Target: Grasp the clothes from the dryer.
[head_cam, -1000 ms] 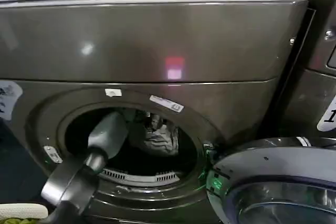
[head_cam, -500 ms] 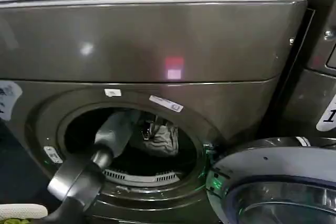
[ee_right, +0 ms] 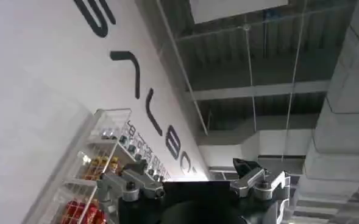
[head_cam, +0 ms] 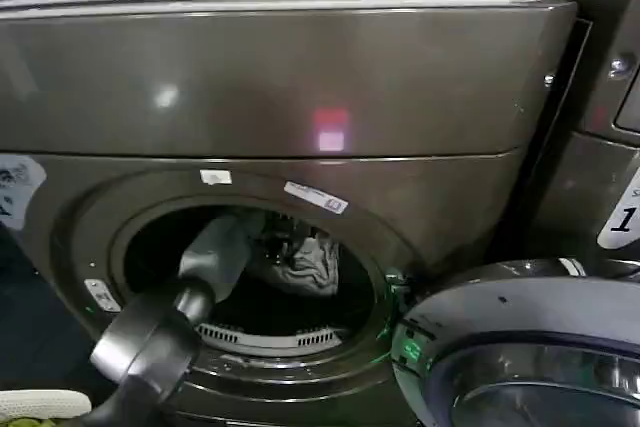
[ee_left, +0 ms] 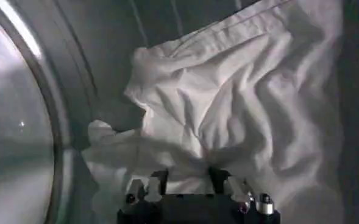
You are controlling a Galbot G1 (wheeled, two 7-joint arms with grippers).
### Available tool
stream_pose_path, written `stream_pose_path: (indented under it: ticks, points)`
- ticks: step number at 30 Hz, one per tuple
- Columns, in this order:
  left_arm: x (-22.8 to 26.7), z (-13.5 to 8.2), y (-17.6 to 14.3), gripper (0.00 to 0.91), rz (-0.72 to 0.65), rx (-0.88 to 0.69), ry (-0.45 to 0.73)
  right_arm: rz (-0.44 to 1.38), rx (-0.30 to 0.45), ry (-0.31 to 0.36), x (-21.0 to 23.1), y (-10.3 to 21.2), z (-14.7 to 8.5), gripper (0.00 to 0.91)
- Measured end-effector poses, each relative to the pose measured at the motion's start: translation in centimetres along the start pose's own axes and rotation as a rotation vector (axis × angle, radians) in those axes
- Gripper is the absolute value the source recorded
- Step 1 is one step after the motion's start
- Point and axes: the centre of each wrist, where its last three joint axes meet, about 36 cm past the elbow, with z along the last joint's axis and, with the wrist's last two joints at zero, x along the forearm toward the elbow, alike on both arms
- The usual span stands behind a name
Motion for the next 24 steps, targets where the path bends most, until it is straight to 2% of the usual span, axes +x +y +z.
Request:
stream_pose_path:
  ticks: [6,13,20,24]
  points:
    - [0.1,0.1,-0.3,0.000,-0.077,0.078,-0.064,-0.003,-0.005,0.002,0.1,0.2,0.2,0.907]
    - [0.5,0.4,-0.9,0.000,-0.253,0.253,-0.182,-0.008,-0.013,0.004,0.2,0.7,0.6,0.907]
    - [0.8,-0.2,-2.8,0.000,-0.459,0.404,-0.331,-0.005,-0.023,-0.007,0.2,1.0,0.9,0.907]
    - [1.2,-1.4,-4.3,0.000,-0.556,0.489,-0.445,-0.010,-0.029,-0.016,0.3,1.3,0.7,0.907]
